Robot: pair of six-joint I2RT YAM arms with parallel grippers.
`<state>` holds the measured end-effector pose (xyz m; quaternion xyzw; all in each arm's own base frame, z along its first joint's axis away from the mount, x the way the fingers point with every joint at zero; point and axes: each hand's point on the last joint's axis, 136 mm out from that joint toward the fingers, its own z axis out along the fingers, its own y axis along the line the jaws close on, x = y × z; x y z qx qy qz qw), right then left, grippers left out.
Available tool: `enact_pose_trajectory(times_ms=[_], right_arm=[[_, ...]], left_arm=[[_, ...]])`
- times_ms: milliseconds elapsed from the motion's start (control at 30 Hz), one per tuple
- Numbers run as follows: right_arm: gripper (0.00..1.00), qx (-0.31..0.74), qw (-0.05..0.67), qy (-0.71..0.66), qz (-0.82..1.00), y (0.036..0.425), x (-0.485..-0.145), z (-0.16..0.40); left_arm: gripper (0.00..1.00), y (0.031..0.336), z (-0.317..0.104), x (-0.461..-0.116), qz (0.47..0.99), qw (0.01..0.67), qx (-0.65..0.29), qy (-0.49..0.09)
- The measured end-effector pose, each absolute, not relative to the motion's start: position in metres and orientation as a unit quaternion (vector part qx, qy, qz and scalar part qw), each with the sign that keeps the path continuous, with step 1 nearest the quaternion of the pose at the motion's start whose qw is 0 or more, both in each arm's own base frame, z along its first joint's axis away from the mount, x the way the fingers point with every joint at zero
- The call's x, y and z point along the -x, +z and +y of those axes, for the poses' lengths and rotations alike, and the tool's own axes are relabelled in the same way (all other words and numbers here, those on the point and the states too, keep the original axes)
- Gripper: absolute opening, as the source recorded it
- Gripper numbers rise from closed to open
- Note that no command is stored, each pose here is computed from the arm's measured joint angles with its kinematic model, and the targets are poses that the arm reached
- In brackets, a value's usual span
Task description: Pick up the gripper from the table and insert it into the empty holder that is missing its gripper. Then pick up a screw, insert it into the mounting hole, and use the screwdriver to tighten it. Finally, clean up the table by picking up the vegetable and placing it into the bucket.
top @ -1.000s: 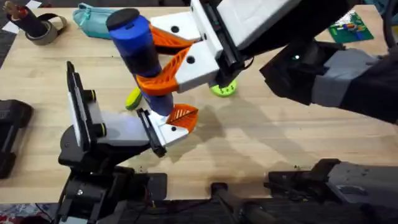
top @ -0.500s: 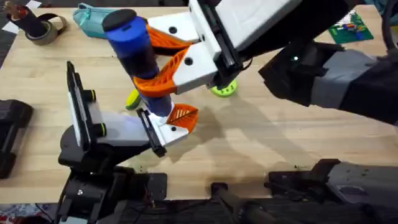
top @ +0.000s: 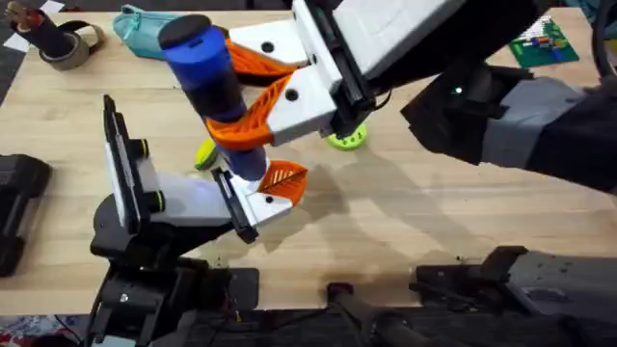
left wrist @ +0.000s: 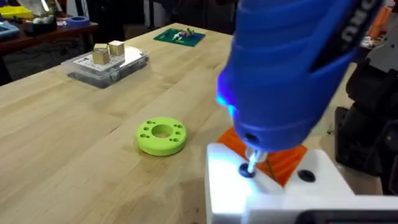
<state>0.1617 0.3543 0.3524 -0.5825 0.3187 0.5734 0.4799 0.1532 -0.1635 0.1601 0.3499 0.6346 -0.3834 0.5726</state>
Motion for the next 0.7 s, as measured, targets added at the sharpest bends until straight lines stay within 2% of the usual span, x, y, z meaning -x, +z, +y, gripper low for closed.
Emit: enact_pose_trajectory(times_ms=[700], right_arm=[[0.046,0.583,0.483,0.572,0.316,0.3534,-0.1616,0.3540]], left_arm=[[0.014,0.1601,-0.1635,-0.1532,0.635,0.573,-0.350,-0.383]])
